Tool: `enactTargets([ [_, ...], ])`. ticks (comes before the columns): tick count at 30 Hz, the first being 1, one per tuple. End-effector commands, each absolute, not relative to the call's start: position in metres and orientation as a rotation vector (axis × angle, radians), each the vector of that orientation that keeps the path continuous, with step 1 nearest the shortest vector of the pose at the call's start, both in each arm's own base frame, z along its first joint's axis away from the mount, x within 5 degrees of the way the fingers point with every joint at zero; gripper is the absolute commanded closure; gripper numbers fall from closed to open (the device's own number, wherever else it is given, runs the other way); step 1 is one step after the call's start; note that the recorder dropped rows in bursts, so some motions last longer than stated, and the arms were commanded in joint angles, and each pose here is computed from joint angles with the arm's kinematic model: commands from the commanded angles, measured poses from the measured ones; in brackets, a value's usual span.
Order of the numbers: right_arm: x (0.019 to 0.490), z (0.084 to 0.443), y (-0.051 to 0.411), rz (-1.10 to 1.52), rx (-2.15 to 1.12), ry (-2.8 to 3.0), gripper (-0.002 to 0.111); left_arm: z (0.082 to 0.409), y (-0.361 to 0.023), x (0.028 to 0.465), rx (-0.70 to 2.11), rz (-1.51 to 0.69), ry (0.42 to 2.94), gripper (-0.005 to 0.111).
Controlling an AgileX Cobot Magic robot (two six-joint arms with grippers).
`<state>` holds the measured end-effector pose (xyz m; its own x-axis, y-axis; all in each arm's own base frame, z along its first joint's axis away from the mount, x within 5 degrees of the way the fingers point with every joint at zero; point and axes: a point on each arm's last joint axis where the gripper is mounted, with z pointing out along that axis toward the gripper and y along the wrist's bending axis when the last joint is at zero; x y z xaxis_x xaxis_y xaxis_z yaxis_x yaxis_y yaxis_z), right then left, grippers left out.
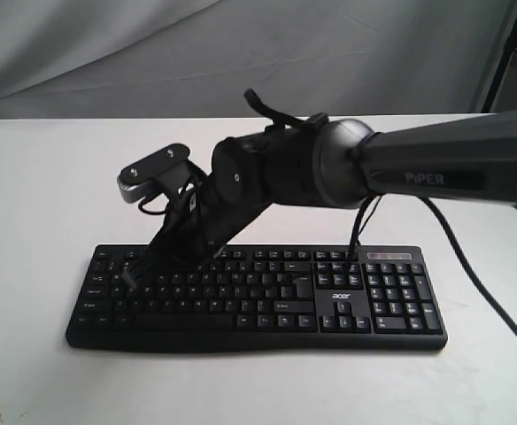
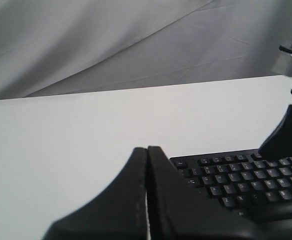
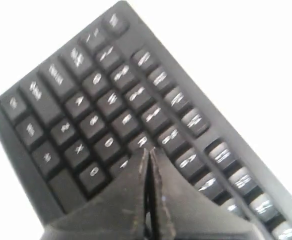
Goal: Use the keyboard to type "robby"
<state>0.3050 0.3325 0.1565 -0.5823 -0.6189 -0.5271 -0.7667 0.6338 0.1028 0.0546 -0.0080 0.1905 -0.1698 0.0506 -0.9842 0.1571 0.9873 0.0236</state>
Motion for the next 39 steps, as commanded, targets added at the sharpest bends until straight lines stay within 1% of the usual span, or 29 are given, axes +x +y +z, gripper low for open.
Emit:
enactTargets([
  [1, 0.316, 0.170, 0.328, 0.434, -1.079, 2.401, 0.108, 0.190, -0.008, 0.055, 0.161, -0.098, 1.734, 0.107],
  [12, 0.316, 0.141, 0.327, 0.411, -1.100, 2.461, 0.108, 0.190, -0.008, 0.055, 0.161, -0.098, 1.734, 0.107],
  [19, 0.317, 0.142, 0.326, 0.390, -1.121, 2.451, 0.108, 0.190, -0.008, 0.055, 0.161, -0.098, 1.734, 0.107],
  [26, 0.316, 0.130, 0.318, 0.386, -1.085, 2.464, 0.108, 0.190, -0.008, 0.055, 0.161, -0.098, 1.734, 0.107],
  [34, 0.318, 0.131, 0.319, 0.388, -1.077, 2.443, 0.108, 0.190, -0.008, 0.055, 0.161, -0.098, 1.734, 0.107],
  [39, 0.317, 0.118, 0.319, 0.385, -1.078, 2.477, 0.108, 0.190, -0.008, 0.055, 0.161, -0.098, 1.734, 0.107],
])
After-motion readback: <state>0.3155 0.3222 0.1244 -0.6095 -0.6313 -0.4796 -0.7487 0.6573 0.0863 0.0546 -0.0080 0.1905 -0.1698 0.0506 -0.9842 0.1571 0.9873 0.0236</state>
